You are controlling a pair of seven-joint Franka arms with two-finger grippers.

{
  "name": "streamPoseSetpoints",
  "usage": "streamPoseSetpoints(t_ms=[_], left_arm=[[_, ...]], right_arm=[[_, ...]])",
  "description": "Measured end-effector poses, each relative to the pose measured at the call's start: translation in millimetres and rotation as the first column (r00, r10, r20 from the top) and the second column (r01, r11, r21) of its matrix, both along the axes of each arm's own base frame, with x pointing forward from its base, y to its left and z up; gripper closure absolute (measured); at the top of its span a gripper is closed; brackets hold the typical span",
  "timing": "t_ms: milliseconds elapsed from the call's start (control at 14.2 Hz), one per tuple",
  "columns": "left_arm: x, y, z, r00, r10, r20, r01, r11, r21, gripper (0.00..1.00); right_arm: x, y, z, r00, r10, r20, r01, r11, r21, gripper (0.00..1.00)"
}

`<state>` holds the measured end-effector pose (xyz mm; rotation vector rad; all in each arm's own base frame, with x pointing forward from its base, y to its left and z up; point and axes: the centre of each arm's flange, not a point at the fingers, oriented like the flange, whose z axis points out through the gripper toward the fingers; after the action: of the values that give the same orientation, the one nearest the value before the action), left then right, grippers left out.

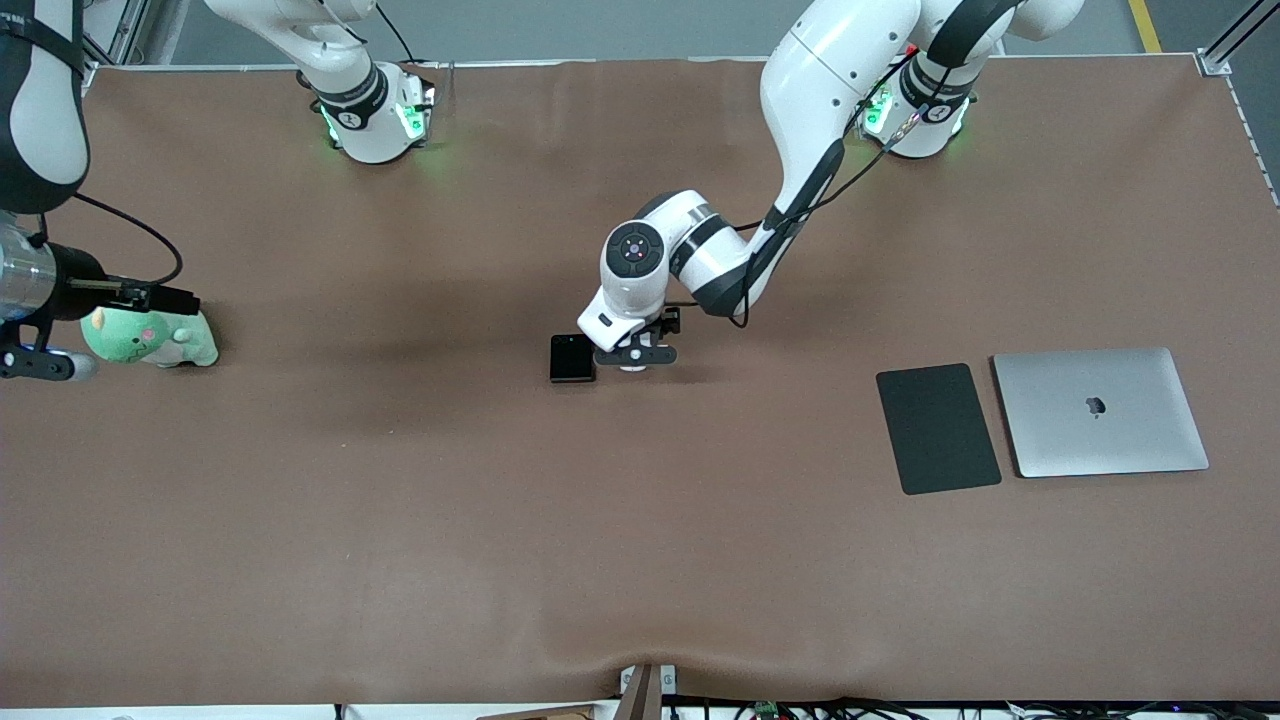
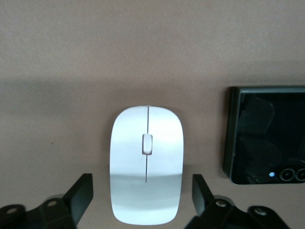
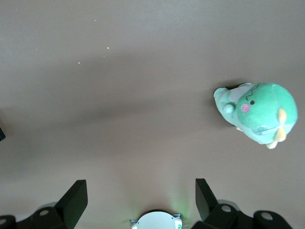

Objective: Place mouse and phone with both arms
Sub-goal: 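Grasp the white mouse with the left gripper while the right gripper reaches out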

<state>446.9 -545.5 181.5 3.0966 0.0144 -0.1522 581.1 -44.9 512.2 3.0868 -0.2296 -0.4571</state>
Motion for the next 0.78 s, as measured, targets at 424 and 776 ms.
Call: streamPoseSetpoints(t_ms=[424,776], left_arm=[[-1,0,-5,1.000,-0.001,-0.003,0.001,1.000,0.004,0.22],[-7,-6,-4,1.000,-0.013,0.000,0.013,1.000,0.002,0.38]], right_arm=[[0,15,-33,1.000,0.007,-0.006,-0.007,0.999,0.048,0.00],[0,49,-54,0.999,0.054,0.004,-0.054,0.996,0.068,0.00]])
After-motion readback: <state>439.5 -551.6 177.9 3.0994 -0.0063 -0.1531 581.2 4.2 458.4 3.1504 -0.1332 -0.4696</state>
